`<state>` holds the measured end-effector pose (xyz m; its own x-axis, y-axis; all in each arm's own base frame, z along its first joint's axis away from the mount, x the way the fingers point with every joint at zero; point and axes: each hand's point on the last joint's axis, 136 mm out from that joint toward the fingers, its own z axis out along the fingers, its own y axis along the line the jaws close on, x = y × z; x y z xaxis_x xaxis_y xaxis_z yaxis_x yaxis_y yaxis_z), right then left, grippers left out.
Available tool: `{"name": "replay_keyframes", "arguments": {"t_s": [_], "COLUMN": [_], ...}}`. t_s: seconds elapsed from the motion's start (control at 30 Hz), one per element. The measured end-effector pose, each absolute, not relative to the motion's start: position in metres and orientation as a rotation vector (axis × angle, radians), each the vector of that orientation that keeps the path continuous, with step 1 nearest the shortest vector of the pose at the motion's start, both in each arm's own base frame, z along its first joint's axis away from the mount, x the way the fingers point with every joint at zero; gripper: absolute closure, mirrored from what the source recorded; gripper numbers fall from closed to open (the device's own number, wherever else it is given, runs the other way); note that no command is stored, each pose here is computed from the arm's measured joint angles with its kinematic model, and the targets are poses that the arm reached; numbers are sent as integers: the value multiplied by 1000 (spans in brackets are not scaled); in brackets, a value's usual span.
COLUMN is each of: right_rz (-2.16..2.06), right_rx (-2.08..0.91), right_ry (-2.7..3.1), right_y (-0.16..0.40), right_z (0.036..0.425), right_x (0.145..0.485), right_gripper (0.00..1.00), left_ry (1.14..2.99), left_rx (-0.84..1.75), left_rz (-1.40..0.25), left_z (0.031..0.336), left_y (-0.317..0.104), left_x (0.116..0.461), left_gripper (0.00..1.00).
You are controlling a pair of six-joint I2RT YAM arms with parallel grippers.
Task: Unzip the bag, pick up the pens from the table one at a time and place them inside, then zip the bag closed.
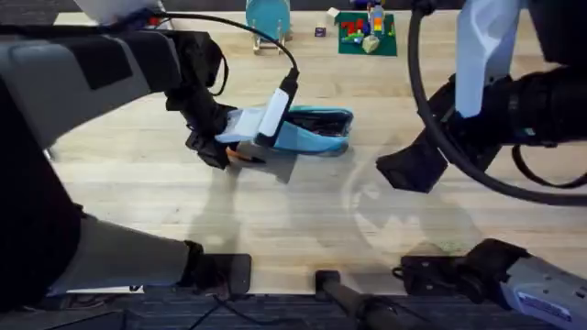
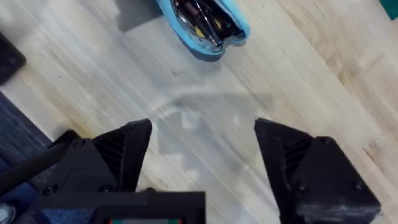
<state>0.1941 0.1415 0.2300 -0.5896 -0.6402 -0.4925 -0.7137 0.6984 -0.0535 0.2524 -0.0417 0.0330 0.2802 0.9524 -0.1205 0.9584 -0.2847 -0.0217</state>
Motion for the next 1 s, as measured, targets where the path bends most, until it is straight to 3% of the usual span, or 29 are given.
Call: {"name": "replay_keyframes", "arguments": {"t_s": [0.37,0.77,1.0], "right_rz": [205,205,205], "right_rx": [-1040,-1040,-1040], "right_ry": [2425,2425,2425], "right_y": [141,141,141], "right_z": [230,230,230], "right_x": [194,194,194], "right_gripper": [3,4,5], "left_ry": [1853,1858,1902], "left_rx": [2477,2483,2522], "left_rz": [-183,-196,-353], "left_z": [34,35,44], "left_y": [-41,-40,-41], "left_x": [248,247,230], "left_gripper": [945,957,957]}}
